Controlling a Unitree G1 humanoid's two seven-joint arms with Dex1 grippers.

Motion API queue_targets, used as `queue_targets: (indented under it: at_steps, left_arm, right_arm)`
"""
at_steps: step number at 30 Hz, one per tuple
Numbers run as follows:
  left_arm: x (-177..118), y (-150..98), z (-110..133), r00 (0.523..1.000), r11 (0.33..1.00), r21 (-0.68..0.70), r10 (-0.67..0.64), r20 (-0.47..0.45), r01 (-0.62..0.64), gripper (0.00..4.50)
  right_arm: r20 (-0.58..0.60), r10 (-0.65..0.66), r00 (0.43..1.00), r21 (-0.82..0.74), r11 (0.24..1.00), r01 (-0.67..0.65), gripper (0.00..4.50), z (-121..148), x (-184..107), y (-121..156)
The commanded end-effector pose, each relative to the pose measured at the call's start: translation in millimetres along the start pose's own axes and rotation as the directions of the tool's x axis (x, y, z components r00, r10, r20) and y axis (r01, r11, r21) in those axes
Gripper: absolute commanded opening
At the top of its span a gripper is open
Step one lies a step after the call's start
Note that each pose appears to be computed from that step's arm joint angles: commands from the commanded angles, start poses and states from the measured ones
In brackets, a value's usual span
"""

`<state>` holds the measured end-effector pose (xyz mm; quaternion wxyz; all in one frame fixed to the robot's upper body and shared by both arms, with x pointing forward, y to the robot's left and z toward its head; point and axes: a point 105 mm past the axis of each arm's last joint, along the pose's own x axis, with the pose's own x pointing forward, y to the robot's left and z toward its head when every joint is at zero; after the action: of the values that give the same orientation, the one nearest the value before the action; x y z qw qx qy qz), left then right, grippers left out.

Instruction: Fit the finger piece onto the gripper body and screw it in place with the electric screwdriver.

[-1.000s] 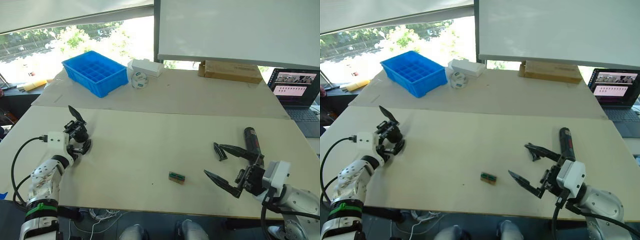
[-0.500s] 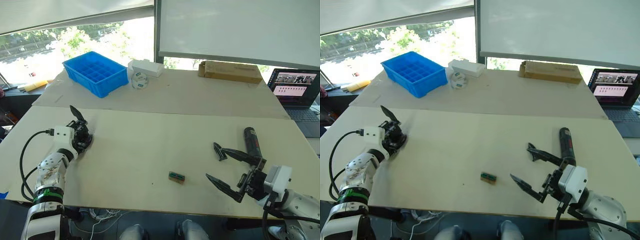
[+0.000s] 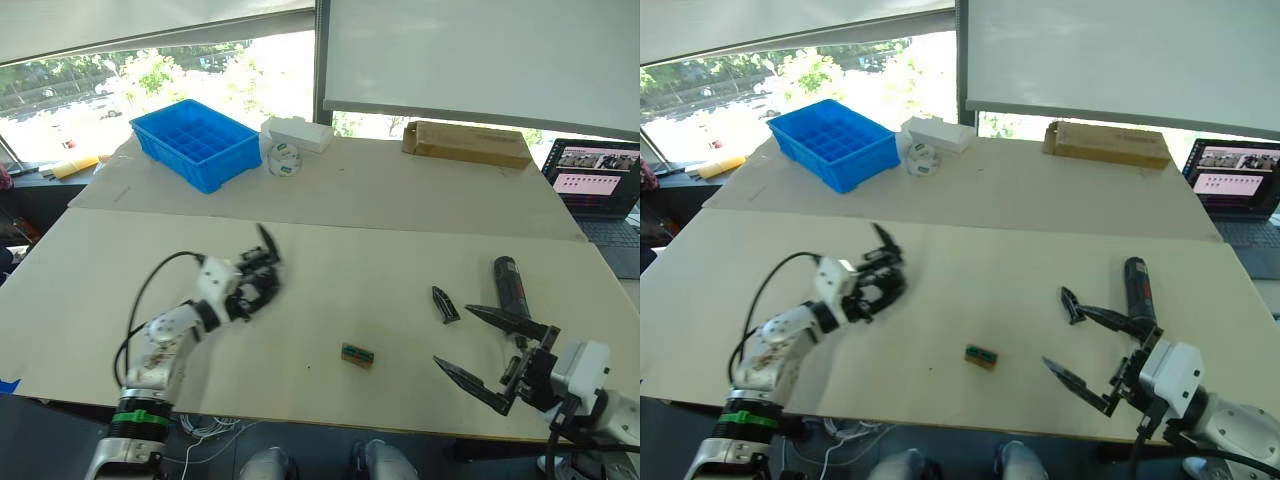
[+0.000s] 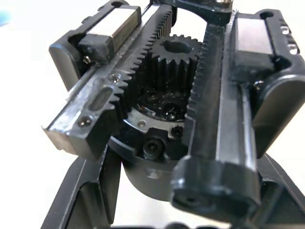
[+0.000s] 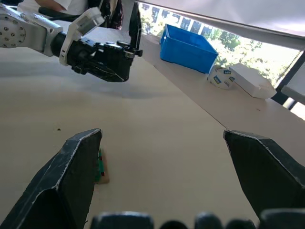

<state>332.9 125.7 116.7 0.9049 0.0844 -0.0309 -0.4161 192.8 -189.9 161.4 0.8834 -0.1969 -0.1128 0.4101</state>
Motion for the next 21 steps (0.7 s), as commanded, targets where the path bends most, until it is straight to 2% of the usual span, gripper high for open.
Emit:
queue_targets:
  at_steps: [1,6,12,17,21]
  left_arm:
    - [25.1,-25.7,19.2,0.996,0.996,0.044,-0.077,0.055,0.075,2.35]
    - [52.4,-54.1,7.8,0.991,0.988,0.073,-0.134,0.018,0.133,2.35]
    - [70.8,-55.7,3.8,0.996,0.993,0.089,-0.083,0.009,0.082,2.35]
    - [74.9,-57.0,-3.7,0.998,0.994,0.088,-0.059,-0.023,0.061,2.35]
    - [70.1,-63.7,-14.8,0.996,0.997,-0.007,-0.081,-0.046,0.081,2.35]
  right_arm:
    - [0.023,-0.003,1.000,-0.043,0.999,0.004,4.50,10.5,-6.3,1.8]
    - [0.018,-0.024,1.000,-0.044,0.999,0.025,4.50,10.8,-8.0,3.5]
    - [0.015,-0.041,0.999,-0.038,0.998,0.042,4.50,12.0,-7.9,7.7]
    - [0.014,-0.048,0.999,-0.034,0.998,0.048,4.50,12.7,-6.7,9.7]
    - [0.015,-0.046,0.999,-0.033,0.998,0.046,4.50,12.6,-5.0,9.9]
